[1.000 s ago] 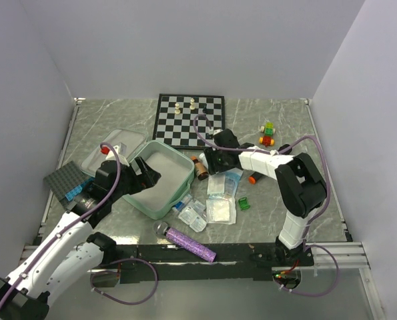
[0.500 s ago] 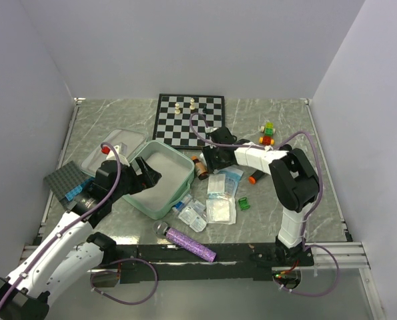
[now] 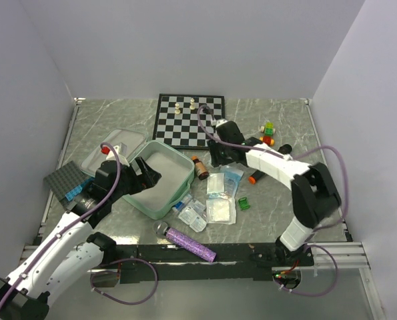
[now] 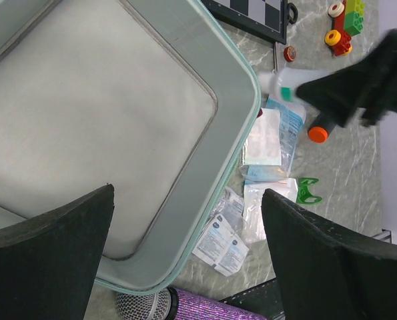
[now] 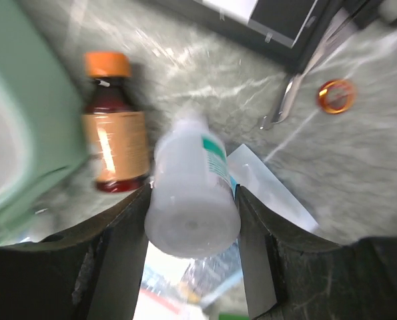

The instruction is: Organize the medicine kit

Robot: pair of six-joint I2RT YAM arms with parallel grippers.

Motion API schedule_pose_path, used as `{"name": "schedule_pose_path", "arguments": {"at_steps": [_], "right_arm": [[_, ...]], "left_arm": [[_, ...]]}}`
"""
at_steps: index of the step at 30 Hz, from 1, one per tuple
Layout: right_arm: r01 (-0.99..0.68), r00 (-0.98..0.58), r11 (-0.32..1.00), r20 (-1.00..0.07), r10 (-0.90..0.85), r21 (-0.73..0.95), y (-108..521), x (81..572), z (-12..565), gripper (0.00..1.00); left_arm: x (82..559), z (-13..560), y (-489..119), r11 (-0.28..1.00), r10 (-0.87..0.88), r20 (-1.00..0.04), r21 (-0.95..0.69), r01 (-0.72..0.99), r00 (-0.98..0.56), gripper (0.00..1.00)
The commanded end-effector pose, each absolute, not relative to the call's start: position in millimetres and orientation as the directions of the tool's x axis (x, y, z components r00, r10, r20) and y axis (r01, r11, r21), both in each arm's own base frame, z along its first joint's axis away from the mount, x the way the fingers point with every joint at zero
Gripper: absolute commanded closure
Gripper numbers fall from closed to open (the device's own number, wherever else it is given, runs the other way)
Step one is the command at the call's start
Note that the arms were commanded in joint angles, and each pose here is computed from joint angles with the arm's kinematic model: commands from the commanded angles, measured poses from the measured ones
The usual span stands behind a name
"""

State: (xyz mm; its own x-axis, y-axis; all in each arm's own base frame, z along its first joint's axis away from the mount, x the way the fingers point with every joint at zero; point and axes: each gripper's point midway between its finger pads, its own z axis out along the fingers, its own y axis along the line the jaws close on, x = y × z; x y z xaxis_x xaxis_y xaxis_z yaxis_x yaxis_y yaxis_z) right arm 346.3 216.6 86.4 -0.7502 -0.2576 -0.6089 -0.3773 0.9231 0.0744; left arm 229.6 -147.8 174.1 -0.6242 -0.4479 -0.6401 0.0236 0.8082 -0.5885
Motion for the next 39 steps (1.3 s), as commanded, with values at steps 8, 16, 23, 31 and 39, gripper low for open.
{"name": "schedule_pose_path", "arguments": {"at_steps": [8,16,23,31,39], "right_arm": [[-0.545,-0.498,0.837,-0.825,-0.266,0.059,270.9,323.0,224.2,0.56],[-0.668,-0.434,0.731,-0.871,-0.231,0.139,337.8,313.0,266.7,0.57],[-0.720,-0.458,0.674,-0.843,-0.282,0.166,403.1,319.7,233.8,0.58],[-0.655,-0.463,0.739,-0.857,-0.226,0.159,436.0,362.2,189.2,0.59],[-0.616,-0.533,0.774,-0.800,-0.274,0.145,434.4,366.0,132.8,0.59]], "left_arm": [[234.0,204.0,-147.7,0.785,-0.483,-0.666,-0.617,0.056,-0.568,0.04],[227.7,210.1,-133.6,0.782,-0.527,-0.665,-0.623,0.003,-0.530,0.05],[223.7,211.6,-121.5,0.782,-0.556,-0.662,-0.622,-0.046,-0.503,0.04],[220.8,212.0,-117.6,0.778,-0.570,-0.654,-0.625,-0.069,-0.497,0.04],[222.7,208.2,-116.7,0.782,-0.569,-0.653,-0.617,-0.083,-0.500,0.04]]}}
